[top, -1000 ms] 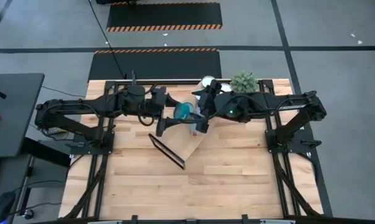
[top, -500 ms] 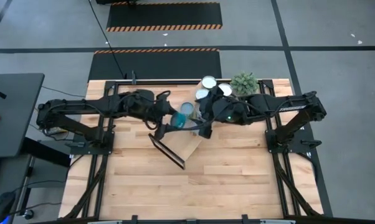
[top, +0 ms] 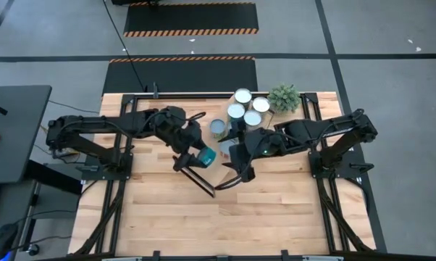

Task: Pick and place cans onto a shelf
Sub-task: Put the canned tuna on the shelf

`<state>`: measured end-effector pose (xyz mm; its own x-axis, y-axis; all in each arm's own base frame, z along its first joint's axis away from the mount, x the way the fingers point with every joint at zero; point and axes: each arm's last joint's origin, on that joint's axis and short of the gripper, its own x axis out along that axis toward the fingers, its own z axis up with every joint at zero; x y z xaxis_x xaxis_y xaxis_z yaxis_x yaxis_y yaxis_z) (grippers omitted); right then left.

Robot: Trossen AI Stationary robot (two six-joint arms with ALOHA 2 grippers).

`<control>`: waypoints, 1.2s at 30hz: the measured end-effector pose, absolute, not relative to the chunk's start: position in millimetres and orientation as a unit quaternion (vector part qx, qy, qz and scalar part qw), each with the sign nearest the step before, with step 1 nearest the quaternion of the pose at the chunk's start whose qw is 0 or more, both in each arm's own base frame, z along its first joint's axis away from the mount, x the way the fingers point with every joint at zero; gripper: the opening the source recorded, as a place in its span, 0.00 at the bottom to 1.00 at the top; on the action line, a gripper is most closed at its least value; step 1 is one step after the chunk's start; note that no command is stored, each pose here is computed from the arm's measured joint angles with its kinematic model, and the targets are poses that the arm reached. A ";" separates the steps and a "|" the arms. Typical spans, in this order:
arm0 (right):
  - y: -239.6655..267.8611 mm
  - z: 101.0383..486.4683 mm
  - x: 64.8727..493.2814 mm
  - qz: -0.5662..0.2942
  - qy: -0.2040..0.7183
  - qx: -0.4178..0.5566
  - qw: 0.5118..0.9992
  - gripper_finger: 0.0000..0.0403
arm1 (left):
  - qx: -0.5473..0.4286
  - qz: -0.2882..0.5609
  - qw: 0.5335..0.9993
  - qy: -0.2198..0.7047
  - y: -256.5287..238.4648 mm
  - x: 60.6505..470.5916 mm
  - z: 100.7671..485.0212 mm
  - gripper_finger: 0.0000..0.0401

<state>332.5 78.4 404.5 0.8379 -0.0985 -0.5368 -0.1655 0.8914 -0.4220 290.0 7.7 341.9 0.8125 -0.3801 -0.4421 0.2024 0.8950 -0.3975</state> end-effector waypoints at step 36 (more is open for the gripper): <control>77.2 372.0 373.6 0.046 0.289 -0.315 0.903 0.34 | -0.214 -0.168 0.933 0.236 20.5 295.1 346.6 0.93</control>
